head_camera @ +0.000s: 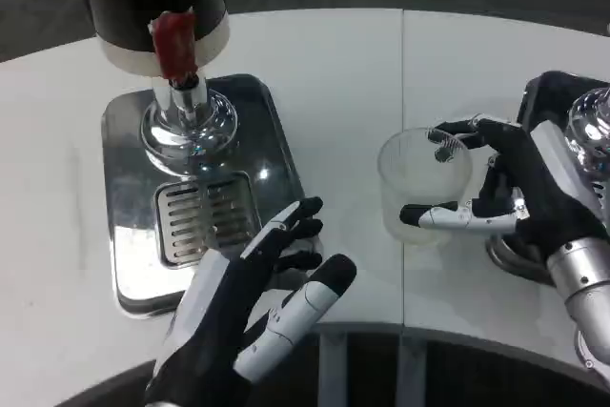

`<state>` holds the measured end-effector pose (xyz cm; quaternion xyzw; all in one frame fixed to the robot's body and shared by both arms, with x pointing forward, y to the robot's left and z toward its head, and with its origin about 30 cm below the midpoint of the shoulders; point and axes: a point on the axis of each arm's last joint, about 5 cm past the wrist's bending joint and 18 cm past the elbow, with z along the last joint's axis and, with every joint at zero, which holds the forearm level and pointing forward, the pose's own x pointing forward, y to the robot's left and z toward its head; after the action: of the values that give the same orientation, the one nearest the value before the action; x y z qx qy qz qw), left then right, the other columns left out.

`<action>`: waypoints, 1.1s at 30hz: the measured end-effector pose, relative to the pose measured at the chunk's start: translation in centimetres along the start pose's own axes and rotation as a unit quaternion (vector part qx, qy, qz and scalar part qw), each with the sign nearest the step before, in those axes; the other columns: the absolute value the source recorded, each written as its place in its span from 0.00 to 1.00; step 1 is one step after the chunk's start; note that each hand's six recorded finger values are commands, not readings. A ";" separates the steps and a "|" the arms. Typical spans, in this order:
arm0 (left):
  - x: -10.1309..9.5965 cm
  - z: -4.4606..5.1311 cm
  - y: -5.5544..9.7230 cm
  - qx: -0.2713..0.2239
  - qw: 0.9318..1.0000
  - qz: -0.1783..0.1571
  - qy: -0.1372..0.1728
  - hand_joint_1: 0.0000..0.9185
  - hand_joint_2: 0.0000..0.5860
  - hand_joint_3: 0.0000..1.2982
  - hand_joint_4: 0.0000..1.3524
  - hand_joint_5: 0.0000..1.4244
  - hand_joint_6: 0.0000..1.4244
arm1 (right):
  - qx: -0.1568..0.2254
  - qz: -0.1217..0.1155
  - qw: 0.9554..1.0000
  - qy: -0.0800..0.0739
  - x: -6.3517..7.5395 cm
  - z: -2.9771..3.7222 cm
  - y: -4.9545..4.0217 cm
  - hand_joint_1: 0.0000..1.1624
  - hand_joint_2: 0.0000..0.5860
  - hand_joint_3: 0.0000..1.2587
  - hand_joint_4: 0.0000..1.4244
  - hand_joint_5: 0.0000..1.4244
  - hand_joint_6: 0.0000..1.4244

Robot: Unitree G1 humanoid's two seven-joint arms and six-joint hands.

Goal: Grasp the cup under the faucet to collect the drink, then remove the cup.

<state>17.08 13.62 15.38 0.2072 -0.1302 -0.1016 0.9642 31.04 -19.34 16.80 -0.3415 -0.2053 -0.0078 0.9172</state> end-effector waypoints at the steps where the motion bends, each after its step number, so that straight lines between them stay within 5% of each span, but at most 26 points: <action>1: 0.0 0.02 0.0 0.000 1.000 0.000 -0.002 0.00 0.08 0.13 0.13 0.20 0.24 | -0.002 0.002 1.000 0.002 0.0 -0.01 -0.18 0.71 0.17 0.69 0.71 0.87 0.96; 22: 0.0 -0.04 -0.4 -0.008 1.000 0.000 -0.014 0.00 0.08 0.13 0.13 0.20 0.24 | 0.000 0.015 1.000 -0.005 -0.5 1.47 -2.77 0.69 0.18 0.69 0.71 0.88 0.96; 33: 0.0 -0.35 -0.3 -0.008 1.000 0.008 -0.012 0.00 0.08 0.13 0.13 0.20 0.24 | 0.013 0.014 1.000 0.009 -1.9 2.38 -3.95 0.69 0.19 0.69 0.71 0.88 0.96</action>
<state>17.18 13.49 14.96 0.1969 -0.1430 -0.0977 0.9650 27.81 -21.11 20.16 -0.3321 -0.1923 0.0048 0.9234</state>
